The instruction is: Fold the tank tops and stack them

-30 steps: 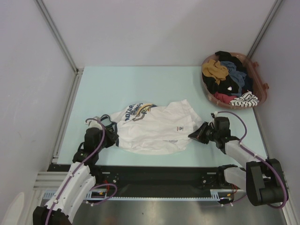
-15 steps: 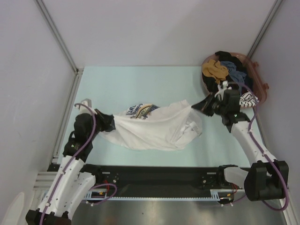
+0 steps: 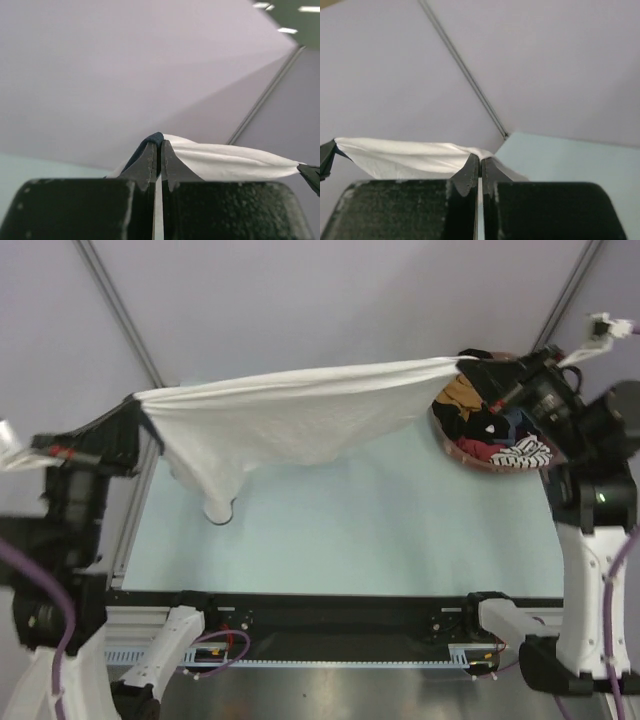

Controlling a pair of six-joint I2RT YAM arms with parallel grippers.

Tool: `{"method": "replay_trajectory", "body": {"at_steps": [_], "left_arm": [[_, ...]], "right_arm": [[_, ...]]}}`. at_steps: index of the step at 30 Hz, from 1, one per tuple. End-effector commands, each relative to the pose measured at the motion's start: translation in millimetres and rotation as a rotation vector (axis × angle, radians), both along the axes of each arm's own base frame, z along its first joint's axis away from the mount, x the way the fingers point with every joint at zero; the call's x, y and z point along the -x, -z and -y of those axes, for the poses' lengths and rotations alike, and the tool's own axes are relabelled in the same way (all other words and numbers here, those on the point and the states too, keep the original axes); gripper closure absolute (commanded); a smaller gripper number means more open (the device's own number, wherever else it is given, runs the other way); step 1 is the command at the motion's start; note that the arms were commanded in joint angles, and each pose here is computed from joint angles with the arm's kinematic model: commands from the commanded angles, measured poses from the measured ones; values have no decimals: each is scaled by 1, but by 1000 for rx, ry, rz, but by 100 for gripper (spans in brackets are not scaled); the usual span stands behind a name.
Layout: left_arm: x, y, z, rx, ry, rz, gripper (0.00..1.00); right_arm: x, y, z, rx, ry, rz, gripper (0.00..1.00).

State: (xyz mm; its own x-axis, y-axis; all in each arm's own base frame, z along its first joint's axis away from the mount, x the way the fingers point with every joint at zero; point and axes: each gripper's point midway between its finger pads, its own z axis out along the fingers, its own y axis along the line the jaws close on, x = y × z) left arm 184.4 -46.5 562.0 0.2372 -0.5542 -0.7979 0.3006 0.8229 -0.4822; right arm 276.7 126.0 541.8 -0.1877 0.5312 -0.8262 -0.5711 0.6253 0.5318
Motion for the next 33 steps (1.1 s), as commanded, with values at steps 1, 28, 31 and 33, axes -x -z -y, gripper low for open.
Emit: {"method": "replay_trajectory", "body": {"at_steps": [1,28,31,33], "left_arm": [[87,-54,-22,-44,-95,230,100],[-160,111,23,55,52,-286,100],[-199,103,25,56,73,-292,100],[-207,62,23,54,84,-222,100]], "right_arm": [[107,-76,5,30,19,332,100],[-78,48,-8,-90,-14,-31,100],[-124,55,-12,-97,-23,-75,100],[-152,41,-17,-91,-58,-69,100]]}}
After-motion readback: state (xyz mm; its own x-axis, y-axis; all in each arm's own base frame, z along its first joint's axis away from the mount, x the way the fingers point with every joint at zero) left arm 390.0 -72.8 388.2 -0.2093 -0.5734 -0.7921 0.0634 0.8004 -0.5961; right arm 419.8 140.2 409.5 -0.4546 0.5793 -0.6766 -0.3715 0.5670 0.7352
